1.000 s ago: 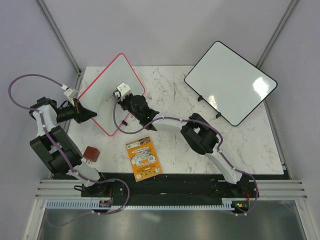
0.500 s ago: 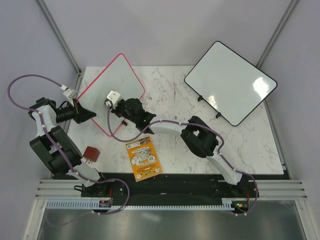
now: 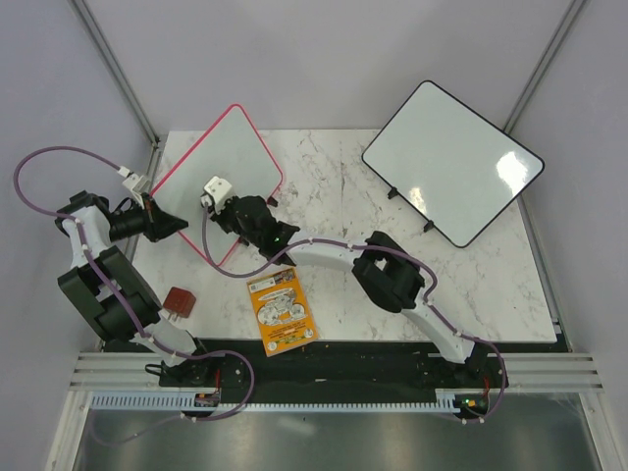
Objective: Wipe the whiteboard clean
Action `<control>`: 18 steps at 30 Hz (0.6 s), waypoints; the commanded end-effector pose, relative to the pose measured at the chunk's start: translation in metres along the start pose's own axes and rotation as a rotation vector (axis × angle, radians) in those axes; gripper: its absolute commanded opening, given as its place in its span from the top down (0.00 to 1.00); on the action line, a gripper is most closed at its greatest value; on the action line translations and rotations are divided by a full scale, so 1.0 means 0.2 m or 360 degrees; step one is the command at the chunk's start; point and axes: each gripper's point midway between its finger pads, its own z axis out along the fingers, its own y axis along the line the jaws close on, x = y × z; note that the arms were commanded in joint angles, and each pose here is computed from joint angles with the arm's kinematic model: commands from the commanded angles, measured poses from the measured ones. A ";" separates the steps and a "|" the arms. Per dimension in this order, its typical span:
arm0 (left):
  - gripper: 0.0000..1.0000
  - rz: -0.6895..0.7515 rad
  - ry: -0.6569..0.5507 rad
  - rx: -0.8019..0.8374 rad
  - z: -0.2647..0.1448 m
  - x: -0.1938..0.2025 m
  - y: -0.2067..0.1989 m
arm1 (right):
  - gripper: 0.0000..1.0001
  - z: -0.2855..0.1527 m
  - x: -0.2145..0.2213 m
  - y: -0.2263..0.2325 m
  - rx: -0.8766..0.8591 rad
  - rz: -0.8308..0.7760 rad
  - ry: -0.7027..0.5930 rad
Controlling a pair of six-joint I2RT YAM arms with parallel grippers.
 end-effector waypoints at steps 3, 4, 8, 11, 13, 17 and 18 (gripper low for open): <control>0.98 0.0109 0.0019 0.0170 0.07 -0.03 -0.20 | 1.00 0.05 0.33 -0.24 0.0072 0.0227 0.0154; 0.98 0.0108 0.0021 0.0174 0.07 -0.03 -0.20 | 1.00 0.05 0.35 -0.32 0.0114 0.0252 0.0159; 0.98 0.0110 0.0018 0.0176 0.07 -0.03 -0.20 | 1.00 0.06 0.38 -0.46 0.0199 0.0339 0.0157; 0.98 0.0113 0.0025 0.0174 0.06 -0.03 -0.21 | 1.00 0.09 0.41 -0.50 0.0253 0.0286 0.0186; 0.98 0.0110 0.0028 0.0174 0.06 -0.02 -0.20 | 1.00 0.10 0.40 -0.54 0.0288 0.0284 0.0172; 0.98 0.0115 0.0029 0.0171 0.06 -0.02 -0.21 | 1.00 0.12 0.42 -0.53 0.0270 0.0287 0.0187; 0.98 0.0113 0.0030 0.0173 0.06 -0.02 -0.21 | 1.00 0.13 0.42 -0.53 0.0271 0.0289 0.0185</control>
